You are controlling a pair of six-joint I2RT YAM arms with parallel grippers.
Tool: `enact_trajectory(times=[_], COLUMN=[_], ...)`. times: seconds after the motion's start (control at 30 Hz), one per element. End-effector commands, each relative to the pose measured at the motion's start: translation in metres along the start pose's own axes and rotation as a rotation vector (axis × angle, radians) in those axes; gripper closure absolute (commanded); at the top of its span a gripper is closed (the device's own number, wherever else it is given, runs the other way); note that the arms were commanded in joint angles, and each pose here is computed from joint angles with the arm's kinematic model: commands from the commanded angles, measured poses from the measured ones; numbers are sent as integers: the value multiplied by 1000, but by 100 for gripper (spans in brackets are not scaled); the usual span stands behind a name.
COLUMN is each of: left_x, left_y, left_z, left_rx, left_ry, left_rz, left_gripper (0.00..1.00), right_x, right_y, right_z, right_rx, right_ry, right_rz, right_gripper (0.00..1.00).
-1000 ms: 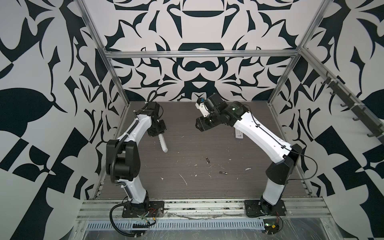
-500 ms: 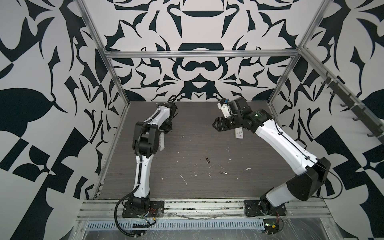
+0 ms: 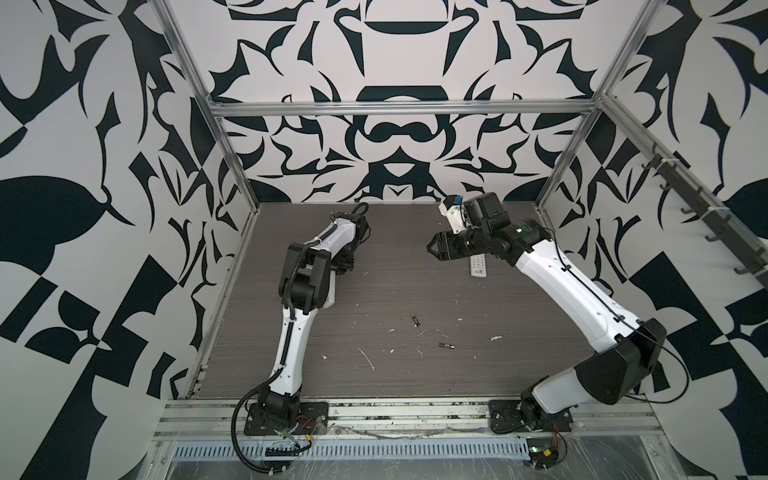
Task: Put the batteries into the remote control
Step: 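Lower the remote onto the table with the left gripper while the right arm withdraws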
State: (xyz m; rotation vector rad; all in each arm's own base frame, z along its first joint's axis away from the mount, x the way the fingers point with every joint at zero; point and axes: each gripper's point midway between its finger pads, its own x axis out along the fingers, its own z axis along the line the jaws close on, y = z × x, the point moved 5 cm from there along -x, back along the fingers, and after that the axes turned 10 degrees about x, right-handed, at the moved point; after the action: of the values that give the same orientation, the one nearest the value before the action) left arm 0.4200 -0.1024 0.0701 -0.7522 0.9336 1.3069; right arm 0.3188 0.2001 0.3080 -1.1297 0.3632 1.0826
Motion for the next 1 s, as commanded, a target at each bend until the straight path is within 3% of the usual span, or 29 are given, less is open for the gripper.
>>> enact_trajectory(times=[0.0, 0.43, 0.73, 0.9, 0.97], left_x=[2, -37, -80, -105, -118], left_y=[14, 18, 46, 70, 78], left_z=[-8, -6, 6, -8, -26], left_rx=[-9, -55, -107, -103, -64], left_ry=[42, 177, 292, 459, 582], left_rz=[42, -43, -128, -245, -326], left_gripper=[66, 55, 45, 43, 43], right_x=[-14, -13, -6, 3, 9], right_y=[-14, -14, -10, -7, -6], right_z=[7, -4, -13, -29, -39], right_rx=[-29, 2, 18, 28, 32], right_ry=[-20, 43, 100, 194, 233], right_rz=[-64, -64, -36, 20, 42], right_gripper=[37, 38, 37, 35, 29])
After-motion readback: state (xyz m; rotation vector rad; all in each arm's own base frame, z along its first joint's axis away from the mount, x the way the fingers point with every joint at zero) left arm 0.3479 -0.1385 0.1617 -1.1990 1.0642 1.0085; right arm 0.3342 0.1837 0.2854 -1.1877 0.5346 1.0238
